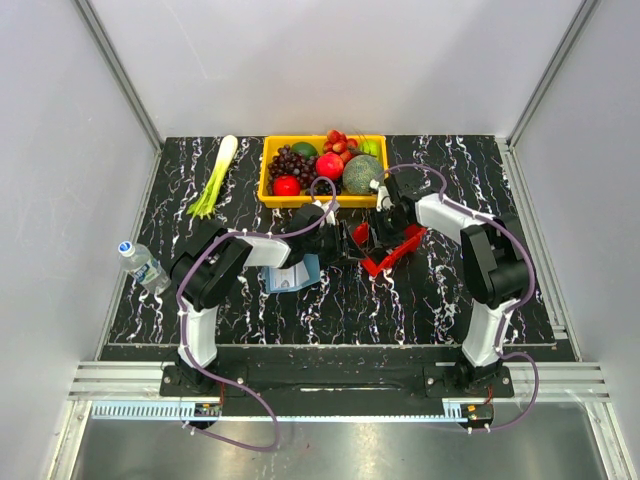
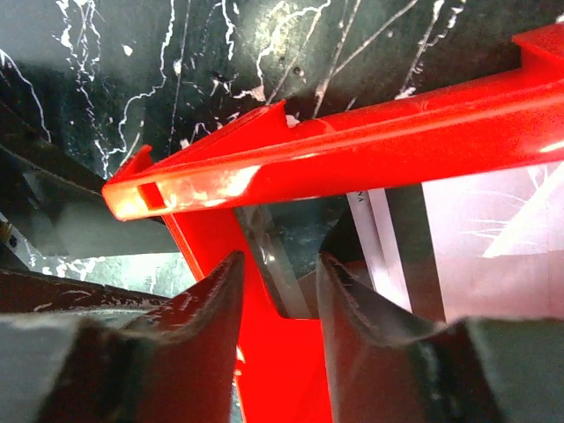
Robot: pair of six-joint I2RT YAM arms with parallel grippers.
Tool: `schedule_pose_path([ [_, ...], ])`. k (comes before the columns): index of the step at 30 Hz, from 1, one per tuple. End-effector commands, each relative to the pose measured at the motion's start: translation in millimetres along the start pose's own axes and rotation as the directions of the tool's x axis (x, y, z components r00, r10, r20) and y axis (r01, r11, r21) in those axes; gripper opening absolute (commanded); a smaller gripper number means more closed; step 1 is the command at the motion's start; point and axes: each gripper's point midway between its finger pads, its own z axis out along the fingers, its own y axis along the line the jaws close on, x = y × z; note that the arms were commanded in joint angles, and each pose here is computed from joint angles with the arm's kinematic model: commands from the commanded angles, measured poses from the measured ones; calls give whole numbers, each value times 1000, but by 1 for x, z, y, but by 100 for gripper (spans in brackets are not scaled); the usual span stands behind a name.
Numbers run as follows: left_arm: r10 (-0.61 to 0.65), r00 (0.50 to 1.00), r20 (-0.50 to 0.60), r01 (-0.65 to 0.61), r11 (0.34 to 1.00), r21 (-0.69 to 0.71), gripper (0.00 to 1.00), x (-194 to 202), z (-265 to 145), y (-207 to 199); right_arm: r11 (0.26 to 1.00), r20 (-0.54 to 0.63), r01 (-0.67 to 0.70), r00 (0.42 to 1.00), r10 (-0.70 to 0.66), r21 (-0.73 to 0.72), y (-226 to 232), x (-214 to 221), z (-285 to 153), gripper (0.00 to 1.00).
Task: Put the credit cards into the card holder
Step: Pick up the credit card from the storage box.
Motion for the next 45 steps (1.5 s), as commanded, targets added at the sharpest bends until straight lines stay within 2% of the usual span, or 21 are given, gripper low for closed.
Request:
schedule_pose_path([
  [1,33,998,45,-35,998,55,46,-14,0,-15,996,116,41,992,-51,84,2,-22,-31,50],
  [4,33,998,49,-35,998,56,46,-15,-2,-15,986,214,49,973,-83,161,-6,-47,-43,59],
  [7,35,998,50,-37,998,52,46,-15,-2,-15,965,224,36,970,-96,260,-25,-56,-42,66],
  [10,36,998,48,-38,998,55,46,-15,-2,-16,953,185,17,980,-76,303,-45,-53,-28,72],
  [18,32,999,41,-35,998,58,46,-13,-1,-15,942,76,-26,997,0,335,-73,-32,5,76],
  [22,35,999,42,-37,998,52,46,-14,-1,-13,975,-20,-27,999,33,221,-59,-2,21,76],
  [25,24,999,45,-26,998,57,46,-15,1,-13,994,-80,-61,994,69,90,-36,17,28,71],
  [27,21,999,42,-24,998,62,46,-16,2,-13,996,-114,-86,990,86,2,-21,27,29,63],
  [30,20,999,39,-23,998,60,46,-15,2,-12,989,-146,-122,983,109,-83,-5,38,26,57],
  [36,22,999,42,-24,998,54,46,-14,1,-11,988,-180,-125,978,107,-92,-1,52,21,53],
  [40,20,999,45,-23,998,54,46,-15,0,-11,991,-176,-108,980,92,-82,-3,52,18,47],
  [45,22,999,46,-24,998,51,46,-14,0,-11,985,-153,-104,985,83,-139,9,44,14,27],
])
